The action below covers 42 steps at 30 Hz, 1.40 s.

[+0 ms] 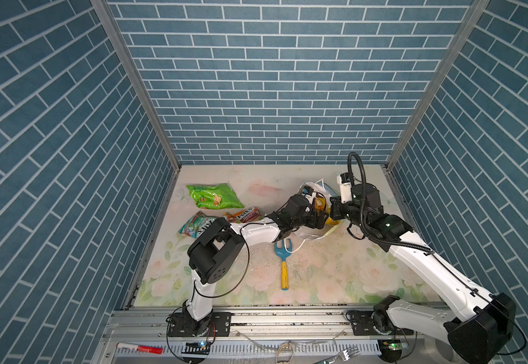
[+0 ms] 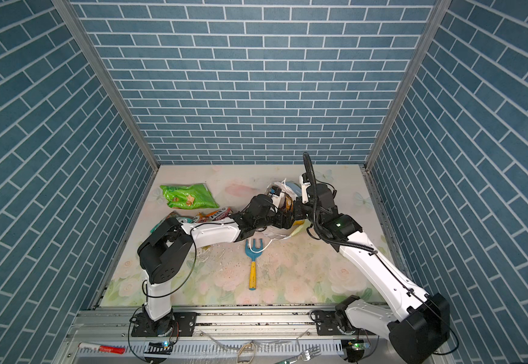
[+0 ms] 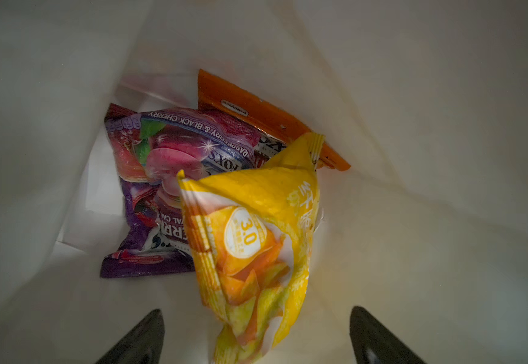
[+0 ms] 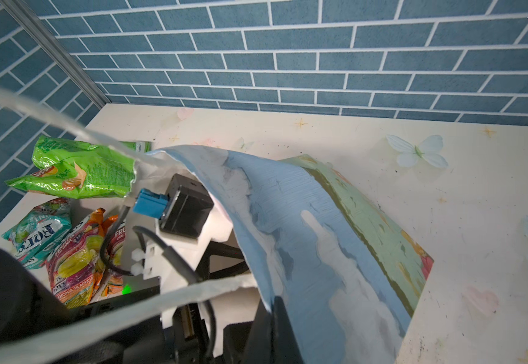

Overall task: Take the snacks out of the paper bag
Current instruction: 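Lower the left gripper into the paper bag toward the yellow corn snack, then close the left gripper on the yellow corn snack bag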

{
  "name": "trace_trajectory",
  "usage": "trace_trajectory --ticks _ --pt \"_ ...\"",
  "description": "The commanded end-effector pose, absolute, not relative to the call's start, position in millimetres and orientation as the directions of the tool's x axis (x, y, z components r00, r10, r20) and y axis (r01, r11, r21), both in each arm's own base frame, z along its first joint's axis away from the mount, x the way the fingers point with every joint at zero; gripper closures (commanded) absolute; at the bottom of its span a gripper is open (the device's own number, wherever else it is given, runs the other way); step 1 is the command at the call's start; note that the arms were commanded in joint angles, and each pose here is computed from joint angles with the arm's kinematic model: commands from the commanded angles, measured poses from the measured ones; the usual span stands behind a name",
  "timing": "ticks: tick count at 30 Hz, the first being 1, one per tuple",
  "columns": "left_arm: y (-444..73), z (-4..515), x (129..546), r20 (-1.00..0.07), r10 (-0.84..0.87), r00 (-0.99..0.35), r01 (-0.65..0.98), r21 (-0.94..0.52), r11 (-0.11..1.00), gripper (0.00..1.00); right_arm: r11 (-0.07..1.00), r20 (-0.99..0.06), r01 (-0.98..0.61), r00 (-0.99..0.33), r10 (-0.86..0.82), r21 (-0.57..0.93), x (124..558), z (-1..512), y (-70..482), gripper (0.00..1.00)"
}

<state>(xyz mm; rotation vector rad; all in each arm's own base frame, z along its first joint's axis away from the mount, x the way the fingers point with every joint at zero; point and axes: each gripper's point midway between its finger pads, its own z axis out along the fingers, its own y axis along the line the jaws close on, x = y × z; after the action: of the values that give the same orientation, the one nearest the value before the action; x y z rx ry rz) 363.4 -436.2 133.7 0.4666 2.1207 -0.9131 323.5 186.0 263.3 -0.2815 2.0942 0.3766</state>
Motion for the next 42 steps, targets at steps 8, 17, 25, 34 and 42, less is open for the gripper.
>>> trace_trajectory --ticks 8,17,25,34,42 --pt "-441 119 393 -0.742 -0.052 -0.668 0.505 -0.503 0.701 0.02 0.934 -0.859 -0.312 -0.512 -0.013 0.172 319 270 178 1.00" --pt "-463 117 401 -0.715 -0.107 -0.691 0.508 -0.585 0.632 0.06 0.943 -0.848 -0.288 -0.529 -0.014 0.164 323 261 176 1.00" --pt "-468 106 406 -0.701 -0.125 -0.702 0.490 -0.603 0.630 0.30 0.945 -0.849 -0.269 -0.528 0.016 0.185 323 259 175 1.00" --pt "-462 110 406 -0.692 -0.145 -0.707 0.474 -0.616 0.630 0.70 0.952 -0.853 -0.251 -0.522 0.021 0.177 321 258 169 1.00" --pt "-447 135 400 -0.722 -0.163 -0.673 0.493 -0.602 0.628 1.00 0.956 -0.853 -0.224 -0.520 0.049 0.191 317 255 163 1.00"
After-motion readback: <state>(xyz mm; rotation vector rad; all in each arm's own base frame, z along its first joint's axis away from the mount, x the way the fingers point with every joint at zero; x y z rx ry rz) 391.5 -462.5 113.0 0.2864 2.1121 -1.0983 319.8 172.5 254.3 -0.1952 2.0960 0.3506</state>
